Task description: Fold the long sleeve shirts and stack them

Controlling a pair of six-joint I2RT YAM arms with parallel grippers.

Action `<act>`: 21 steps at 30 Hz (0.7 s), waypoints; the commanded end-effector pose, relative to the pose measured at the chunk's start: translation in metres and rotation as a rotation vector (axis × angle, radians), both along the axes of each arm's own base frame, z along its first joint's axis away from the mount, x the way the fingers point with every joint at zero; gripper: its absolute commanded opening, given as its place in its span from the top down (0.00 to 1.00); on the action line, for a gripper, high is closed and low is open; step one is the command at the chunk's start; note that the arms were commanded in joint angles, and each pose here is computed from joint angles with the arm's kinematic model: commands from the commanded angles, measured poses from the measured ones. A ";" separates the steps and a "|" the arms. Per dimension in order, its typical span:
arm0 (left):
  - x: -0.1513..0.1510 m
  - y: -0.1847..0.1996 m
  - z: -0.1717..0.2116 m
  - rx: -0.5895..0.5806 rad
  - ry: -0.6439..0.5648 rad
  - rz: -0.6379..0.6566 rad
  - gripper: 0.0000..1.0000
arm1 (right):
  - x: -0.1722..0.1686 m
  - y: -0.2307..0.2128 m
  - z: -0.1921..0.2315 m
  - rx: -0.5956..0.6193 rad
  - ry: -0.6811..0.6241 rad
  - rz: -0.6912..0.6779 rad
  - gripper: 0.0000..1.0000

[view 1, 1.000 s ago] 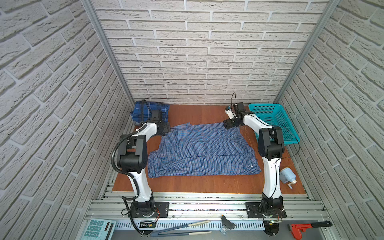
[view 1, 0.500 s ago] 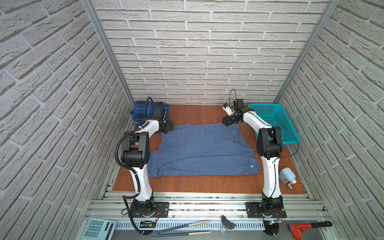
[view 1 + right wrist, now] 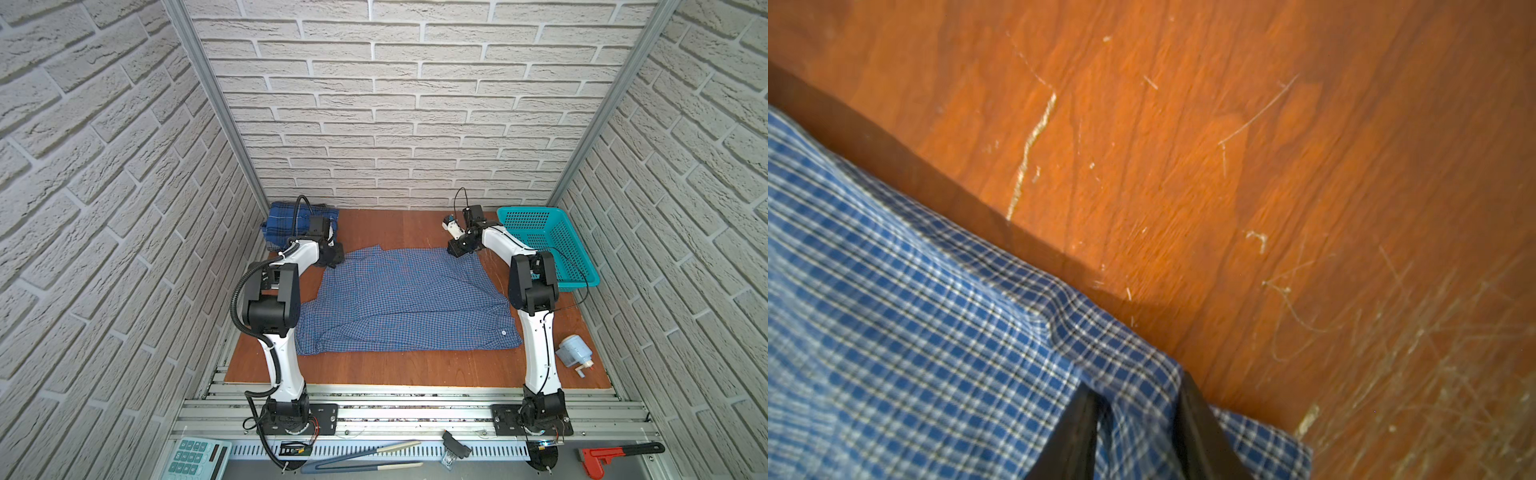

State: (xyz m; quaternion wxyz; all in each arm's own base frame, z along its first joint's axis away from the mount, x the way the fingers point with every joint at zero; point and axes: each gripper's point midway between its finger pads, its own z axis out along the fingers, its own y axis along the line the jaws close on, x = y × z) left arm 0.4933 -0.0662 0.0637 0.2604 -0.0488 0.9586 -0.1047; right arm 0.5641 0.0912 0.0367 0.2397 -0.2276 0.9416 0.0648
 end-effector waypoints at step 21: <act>-0.132 0.021 0.091 -0.150 -0.316 0.198 1.00 | -0.180 -0.030 0.130 0.221 -0.246 -0.358 0.76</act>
